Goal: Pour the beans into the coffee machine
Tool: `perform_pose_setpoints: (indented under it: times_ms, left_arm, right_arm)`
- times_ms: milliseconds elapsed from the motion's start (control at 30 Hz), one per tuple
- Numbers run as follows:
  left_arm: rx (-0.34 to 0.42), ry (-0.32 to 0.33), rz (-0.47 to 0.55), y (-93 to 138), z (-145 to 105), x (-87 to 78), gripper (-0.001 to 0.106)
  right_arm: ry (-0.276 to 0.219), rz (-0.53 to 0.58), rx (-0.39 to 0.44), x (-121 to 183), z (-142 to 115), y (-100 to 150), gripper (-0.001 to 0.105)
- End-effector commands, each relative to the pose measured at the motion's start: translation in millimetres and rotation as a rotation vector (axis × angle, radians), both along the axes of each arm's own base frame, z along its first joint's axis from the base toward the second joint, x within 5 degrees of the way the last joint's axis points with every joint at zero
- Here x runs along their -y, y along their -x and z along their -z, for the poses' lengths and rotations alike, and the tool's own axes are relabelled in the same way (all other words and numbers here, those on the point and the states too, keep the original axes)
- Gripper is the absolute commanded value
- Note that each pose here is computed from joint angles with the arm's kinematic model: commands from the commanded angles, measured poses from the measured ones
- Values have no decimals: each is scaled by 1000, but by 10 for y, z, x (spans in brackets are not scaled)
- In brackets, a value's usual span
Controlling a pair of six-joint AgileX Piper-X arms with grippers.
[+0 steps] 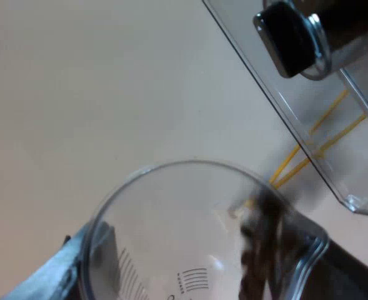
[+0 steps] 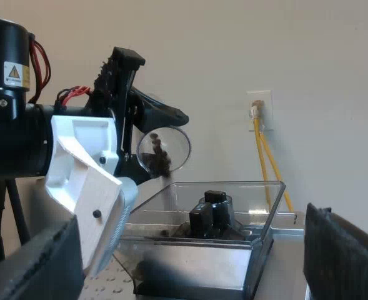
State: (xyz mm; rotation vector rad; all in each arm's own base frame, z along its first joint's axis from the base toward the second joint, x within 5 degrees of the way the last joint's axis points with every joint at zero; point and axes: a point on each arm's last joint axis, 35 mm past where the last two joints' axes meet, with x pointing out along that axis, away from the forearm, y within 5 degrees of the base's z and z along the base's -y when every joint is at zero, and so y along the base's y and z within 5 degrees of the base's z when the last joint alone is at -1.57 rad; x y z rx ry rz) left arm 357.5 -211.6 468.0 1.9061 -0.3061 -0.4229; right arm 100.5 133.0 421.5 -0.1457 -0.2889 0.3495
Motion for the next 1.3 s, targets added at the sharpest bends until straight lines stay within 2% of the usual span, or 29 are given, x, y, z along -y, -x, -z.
perform_pose_setpoints:
  times_ms: [33,367,400,467,533,833,933,1067,1133,1300]
  left_arm:
    - [50,-2,1,72,-134,-48,1]
    - [77,-22,28,127,-201,-72,1]
    - [96,-64,62,176,-240,-90,1]
    - [94,-85,97,207,-247,-96,1]
    - [89,-88,137,226,-247,-90,1]
    - [88,-87,137,225,-246,-90,1]
    - [51,-18,98,219,-246,-99,1]
    - [-21,138,27,221,-258,-119,1]
    - [-44,198,19,228,-270,-125,1]
    - [-131,406,-7,264,-313,-146,1]
  right_arm:
    - [3,6,6,8,-29,3,74]
    - [2,6,5,8,-29,3,74]
    - [2,6,5,8,-29,3,74]
    - [2,6,5,8,-29,3,74]
    - [2,6,5,8,-29,3,74]
    - [2,6,5,8,-29,3,74]
    - [2,6,5,8,-29,3,74]
    - [2,4,6,8,-30,4,74]
    - [2,1,7,7,-30,4,74]
    - [2,1,7,7,-30,4,74]
